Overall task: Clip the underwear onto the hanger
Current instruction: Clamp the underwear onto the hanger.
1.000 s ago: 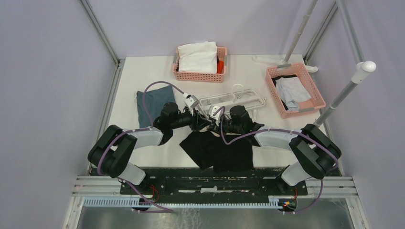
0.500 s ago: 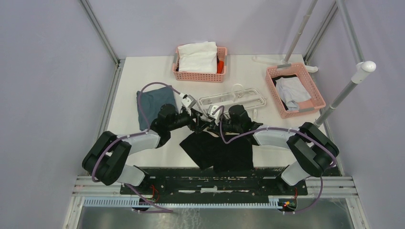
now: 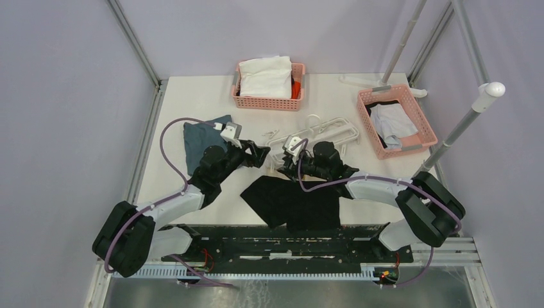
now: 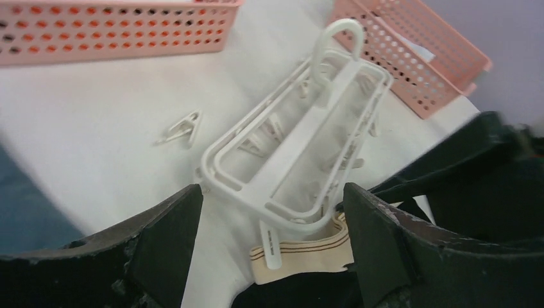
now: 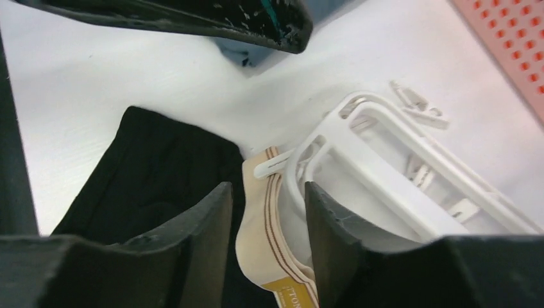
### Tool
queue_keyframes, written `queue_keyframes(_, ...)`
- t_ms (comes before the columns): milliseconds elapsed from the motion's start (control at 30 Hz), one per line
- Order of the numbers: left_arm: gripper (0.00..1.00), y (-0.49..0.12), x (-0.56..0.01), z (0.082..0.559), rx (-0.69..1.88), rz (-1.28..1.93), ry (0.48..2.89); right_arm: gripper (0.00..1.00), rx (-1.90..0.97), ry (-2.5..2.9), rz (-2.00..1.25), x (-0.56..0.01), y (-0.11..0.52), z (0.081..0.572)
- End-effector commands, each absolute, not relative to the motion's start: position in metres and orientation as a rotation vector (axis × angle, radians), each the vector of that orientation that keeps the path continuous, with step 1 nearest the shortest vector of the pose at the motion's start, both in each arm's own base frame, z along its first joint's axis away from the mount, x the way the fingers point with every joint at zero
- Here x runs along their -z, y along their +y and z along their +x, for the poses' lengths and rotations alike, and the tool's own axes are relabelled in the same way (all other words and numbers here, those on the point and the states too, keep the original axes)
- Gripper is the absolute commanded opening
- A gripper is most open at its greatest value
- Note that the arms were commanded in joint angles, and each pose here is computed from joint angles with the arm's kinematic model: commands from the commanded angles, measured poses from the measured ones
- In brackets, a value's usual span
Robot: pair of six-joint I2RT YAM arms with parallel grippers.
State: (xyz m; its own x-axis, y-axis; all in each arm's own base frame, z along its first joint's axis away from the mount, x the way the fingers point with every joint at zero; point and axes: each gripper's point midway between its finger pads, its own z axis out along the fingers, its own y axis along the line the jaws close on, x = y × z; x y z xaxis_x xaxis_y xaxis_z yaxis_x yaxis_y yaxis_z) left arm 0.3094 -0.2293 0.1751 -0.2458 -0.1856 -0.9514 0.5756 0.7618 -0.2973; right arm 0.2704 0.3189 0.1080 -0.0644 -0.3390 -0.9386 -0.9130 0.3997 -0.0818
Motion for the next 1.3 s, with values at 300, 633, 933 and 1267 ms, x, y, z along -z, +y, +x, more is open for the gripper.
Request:
queue_keyframes(300,0.72,-0.238,-0.133,0.319,0.928,-0.220,1.942,0.61,-0.358,1.602,-0.548,-0.162,0.257,0.334)
queue_keyframes(633,0.58,-0.259,-0.123,0.332,1.030,-0.339,1.952,0.59,-0.218,1.609,-0.388,-0.163,0.225,0.344)
queue_keyframes(933,0.56,-0.273,-0.102,0.348,1.042,-0.367,1.984,0.58,-0.211,1.605,-0.389,-0.163,0.224,0.344)
queue_keyframes(1267,0.40,-0.275,-0.108,0.368,0.993,-0.328,1.959,0.58,-0.179,1.613,-0.378,-0.158,0.220,0.347)
